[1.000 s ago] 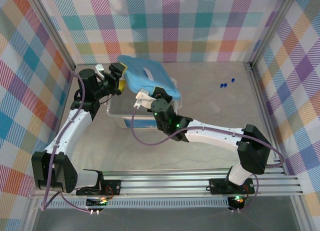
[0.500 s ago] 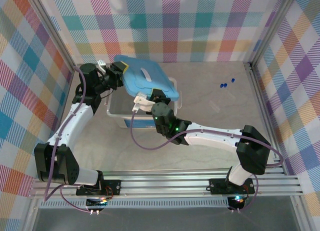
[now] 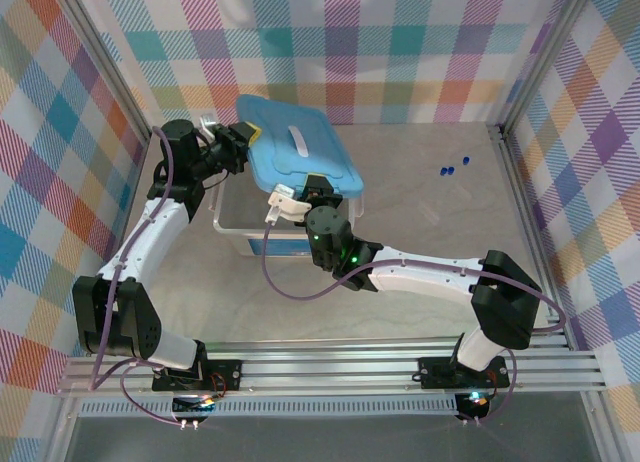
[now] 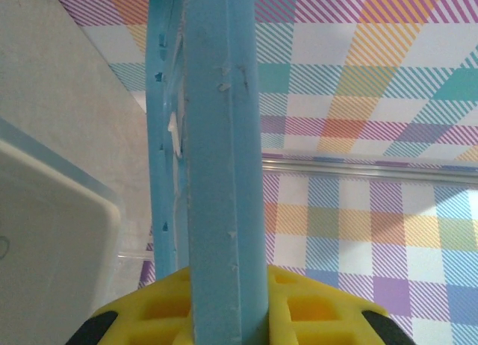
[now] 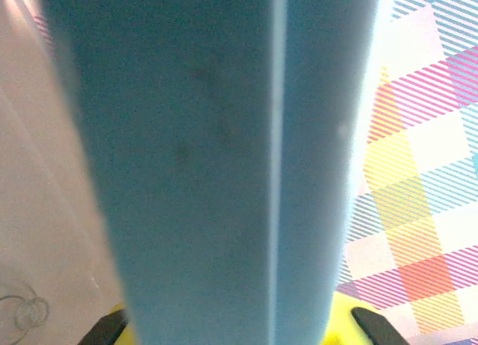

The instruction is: Organize the chemistry lab equipment

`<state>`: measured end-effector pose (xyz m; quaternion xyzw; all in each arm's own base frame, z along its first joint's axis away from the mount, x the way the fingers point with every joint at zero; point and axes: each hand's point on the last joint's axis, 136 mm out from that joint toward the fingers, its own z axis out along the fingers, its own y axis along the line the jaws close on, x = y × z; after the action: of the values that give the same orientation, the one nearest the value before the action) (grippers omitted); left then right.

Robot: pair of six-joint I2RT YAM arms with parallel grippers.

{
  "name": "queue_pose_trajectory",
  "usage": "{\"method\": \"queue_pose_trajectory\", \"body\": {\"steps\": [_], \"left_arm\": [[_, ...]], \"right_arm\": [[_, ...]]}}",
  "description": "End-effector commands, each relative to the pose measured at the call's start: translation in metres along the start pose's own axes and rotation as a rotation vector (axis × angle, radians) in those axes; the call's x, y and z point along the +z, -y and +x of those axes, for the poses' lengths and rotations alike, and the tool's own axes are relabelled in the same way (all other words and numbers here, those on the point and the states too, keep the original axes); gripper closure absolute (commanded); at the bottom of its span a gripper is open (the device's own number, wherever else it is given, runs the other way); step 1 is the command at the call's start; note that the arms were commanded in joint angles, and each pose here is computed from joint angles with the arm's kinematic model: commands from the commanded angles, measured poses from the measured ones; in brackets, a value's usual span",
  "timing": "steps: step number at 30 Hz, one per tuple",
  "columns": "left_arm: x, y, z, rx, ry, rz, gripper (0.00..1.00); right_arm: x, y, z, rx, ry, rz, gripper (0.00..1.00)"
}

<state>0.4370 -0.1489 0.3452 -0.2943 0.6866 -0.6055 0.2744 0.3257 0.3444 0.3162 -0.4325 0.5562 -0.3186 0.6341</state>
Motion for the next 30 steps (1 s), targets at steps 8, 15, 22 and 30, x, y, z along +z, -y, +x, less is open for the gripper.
{"method": "queue_pose_trajectory", "body": {"steps": [8,15,22,30], "left_arm": [[0.008,0.031,-0.006,-0.044,-0.035,0.163,1.0],[0.009,0.044,-0.009,-0.07,-0.036,0.219,1.0],[0.011,0.053,-0.017,-0.1,-0.023,0.267,1.0],[0.01,0.052,-0.028,-0.058,0.015,0.265,1.0]], "right_arm": [[-0.009,0.037,-0.014,0.128,0.051,0.076,0.85],[-0.011,0.04,-0.012,0.137,0.049,0.082,0.66],[-0.014,0.047,-0.01,0.155,0.042,0.094,0.43],[-0.027,0.063,-0.002,0.255,0.026,0.07,0.31]]}}
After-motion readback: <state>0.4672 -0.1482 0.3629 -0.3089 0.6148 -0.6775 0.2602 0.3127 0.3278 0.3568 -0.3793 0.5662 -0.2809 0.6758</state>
